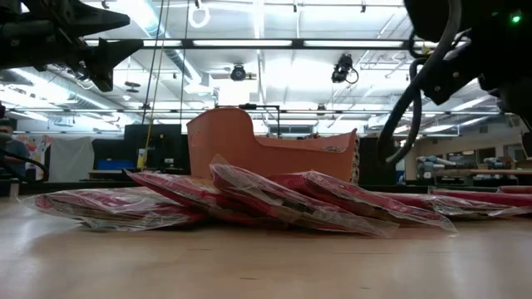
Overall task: Sort popcorn bags into baskets
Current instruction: Put the pop corn bag into the orange bin
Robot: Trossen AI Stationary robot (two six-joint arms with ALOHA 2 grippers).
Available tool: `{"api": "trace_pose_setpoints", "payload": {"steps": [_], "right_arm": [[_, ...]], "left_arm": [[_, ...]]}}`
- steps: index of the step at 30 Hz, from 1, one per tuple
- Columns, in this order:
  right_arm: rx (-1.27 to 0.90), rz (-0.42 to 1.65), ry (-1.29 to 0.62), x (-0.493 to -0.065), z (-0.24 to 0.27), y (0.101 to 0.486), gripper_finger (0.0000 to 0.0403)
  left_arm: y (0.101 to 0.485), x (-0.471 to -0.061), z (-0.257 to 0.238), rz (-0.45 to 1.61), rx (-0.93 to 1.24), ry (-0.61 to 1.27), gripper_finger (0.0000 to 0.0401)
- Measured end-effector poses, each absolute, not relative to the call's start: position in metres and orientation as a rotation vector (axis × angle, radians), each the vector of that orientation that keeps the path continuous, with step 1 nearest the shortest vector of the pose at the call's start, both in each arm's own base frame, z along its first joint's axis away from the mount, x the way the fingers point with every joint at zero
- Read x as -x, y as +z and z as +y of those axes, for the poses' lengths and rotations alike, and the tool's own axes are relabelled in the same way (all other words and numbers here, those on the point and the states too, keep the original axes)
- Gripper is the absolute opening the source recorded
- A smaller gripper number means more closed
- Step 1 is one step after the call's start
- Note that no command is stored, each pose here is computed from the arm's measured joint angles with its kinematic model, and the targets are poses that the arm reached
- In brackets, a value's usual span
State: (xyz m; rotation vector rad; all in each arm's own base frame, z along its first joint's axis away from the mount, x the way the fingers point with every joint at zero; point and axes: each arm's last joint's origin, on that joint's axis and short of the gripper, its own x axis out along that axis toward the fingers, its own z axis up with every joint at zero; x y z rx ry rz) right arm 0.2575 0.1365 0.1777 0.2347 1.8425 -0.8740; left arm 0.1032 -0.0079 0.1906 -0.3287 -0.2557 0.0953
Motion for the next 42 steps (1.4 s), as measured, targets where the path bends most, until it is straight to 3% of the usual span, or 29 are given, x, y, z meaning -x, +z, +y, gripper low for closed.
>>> {"api": "trace_pose_setpoints", "payload": {"steps": [12,27,33,39,42], "right_arm": [[-0.485,1.682,-1.001,-0.220,0.119,0.166,0.0159],[-0.527,1.661,-1.061,-0.204,0.110,0.131,0.0150],[-0.536,1.648,-1.044,-0.204,0.110,0.129,0.0115],[-0.482,1.685,-0.992,-0.203,0.109,0.128,0.0026],[-0.442,1.708,-0.941,-0.205,0.111,0.131,0.0011]], "left_arm": [[0.190,-0.103,-0.008,-0.255,0.329,0.095,0.0205],[0.190,-0.103,-0.008,-0.253,0.328,0.096,0.0205],[0.190,-0.103,-0.008,-0.254,0.329,0.096,0.0205],[0.190,-0.103,-0.008,-0.253,0.329,0.096,0.0205],[0.190,-0.103,-0.008,-0.253,0.329,0.096,0.0205]]}}
